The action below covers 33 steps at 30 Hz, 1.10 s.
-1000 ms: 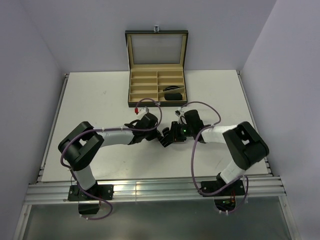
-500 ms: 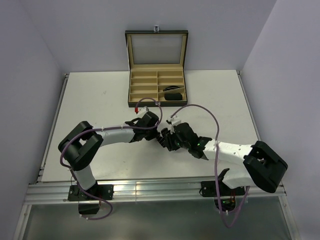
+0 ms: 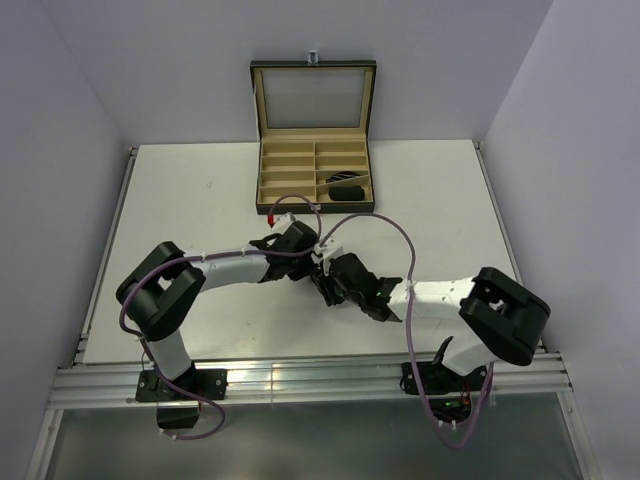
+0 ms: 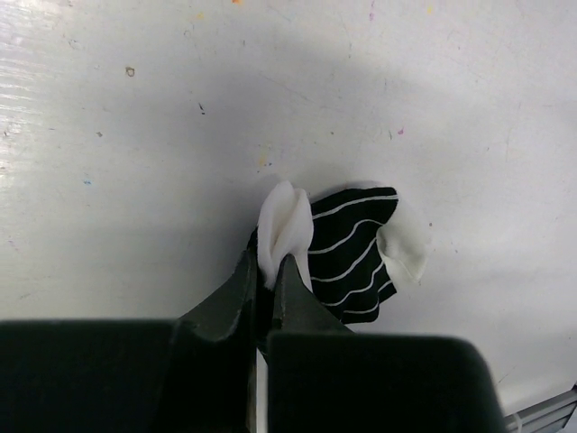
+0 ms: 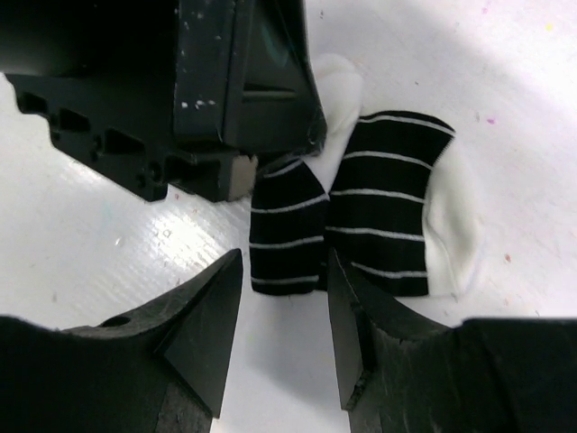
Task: Roll the socks
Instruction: Roll the sock at the center of the board.
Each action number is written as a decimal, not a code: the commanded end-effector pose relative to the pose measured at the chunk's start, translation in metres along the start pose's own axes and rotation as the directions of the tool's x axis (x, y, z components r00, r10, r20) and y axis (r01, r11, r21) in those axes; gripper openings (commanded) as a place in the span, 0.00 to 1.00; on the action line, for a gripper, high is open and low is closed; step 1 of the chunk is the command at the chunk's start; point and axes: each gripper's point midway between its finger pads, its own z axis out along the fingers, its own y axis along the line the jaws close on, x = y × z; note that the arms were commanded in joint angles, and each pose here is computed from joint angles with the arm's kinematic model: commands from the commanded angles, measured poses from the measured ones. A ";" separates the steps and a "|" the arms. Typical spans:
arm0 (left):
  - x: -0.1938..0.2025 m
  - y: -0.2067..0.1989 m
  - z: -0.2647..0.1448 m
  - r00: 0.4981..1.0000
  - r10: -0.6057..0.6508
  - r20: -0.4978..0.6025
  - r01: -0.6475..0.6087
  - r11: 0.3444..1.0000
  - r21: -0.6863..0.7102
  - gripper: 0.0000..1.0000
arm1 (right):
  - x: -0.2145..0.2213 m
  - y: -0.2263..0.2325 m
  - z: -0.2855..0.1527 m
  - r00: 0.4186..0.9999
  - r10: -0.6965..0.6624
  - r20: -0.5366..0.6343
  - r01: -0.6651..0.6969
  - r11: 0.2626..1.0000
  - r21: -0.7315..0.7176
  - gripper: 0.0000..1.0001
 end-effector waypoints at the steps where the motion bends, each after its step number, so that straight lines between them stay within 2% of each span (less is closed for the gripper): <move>1: 0.000 -0.003 0.001 1.000 0.004 0.010 -0.003 1.000 -0.013 0.00 | -0.020 0.009 0.009 0.997 -0.046 0.057 0.046 0.999 0.000 0.50; 8: 0.003 -0.004 0.001 1.000 -0.013 -0.004 0.013 1.000 -0.008 0.00 | -0.006 0.014 0.020 0.997 -0.074 0.019 0.074 0.997 0.005 0.49; 10: 0.005 -0.005 0.001 1.000 -0.020 -0.011 0.020 1.000 -0.003 0.01 | -0.002 0.012 0.021 0.997 -0.072 0.007 0.072 0.997 0.013 0.37; 11: 0.006 -0.005 0.001 1.000 -0.023 -0.013 0.023 1.000 -0.001 0.01 | -0.001 0.011 0.021 0.997 -0.071 0.003 0.071 0.997 0.018 0.21; 13: 0.005 -0.005 0.000 0.999 -0.035 -0.012 0.035 0.999 0.005 0.03 | 0.004 0.010 0.021 0.998 -0.069 -0.012 0.069 0.997 0.020 0.10; 14: 0.005 -0.004 -0.001 0.999 -0.040 -0.006 0.040 0.999 0.005 0.08 | 0.005 0.010 0.020 0.998 -0.065 -0.016 0.065 0.998 0.021 0.03; 15: 0.002 -0.005 -0.003 0.999 -0.045 0.002 0.045 0.999 0.014 0.11 | 0.007 0.009 0.020 0.999 -0.048 -0.020 0.049 0.999 0.024 0.00; 17: 0.000 -0.001 -0.005 0.998 -0.057 0.017 0.057 0.998 0.009 0.24 | 0.009 0.010 0.016 0.999 -0.021 -0.029 0.021 1.000 0.000 0.00; 20: -0.007 0.004 -0.011 0.995 -0.085 0.045 0.084 0.996 0.015 0.36 | 0.008 0.007 0.007 0.997 0.061 -0.042 -0.063 0.997 -0.053 0.00; 21: -0.012 0.001 -0.015 0.993 -0.100 0.057 0.098 0.995 0.036 0.40 | 0.009 -0.003 0.007 0.992 0.111 -0.055 -0.114 0.992 -0.048 0.00; 22: -0.013 0.004 -0.015 0.992 -0.111 0.062 0.108 0.993 0.038 0.49 | 0.012 0.003 0.003 0.987 0.137 -0.081 -0.146 0.983 -0.114 0.00; 25: -0.018 0.001 -0.020 0.987 -0.134 0.083 0.127 0.989 0.081 0.62 | 0.012 -0.009 0.000 0.961 0.251 -0.115 -0.267 0.950 -0.160 0.00; 28: -0.021 -0.002 -0.025 0.985 -0.140 0.097 0.129 0.985 0.113 0.69 | 0.015 -0.013 -0.001 0.925 0.338 -0.172 -0.371 0.898 -0.236 0.00; 29: -0.024 -0.006 -0.027 0.984 -0.142 0.105 0.127 0.982 0.140 0.69 | 0.014 -0.004 -0.005 0.915 0.351 -0.198 -0.398 0.866 -0.303 0.00; 33: -0.027 -0.016 -0.034 0.983 -0.145 0.113 0.118 0.969 0.215 0.72 | 0.015 -0.007 -0.004 0.853 0.455 -0.254 -0.521 0.764 -0.382 0.00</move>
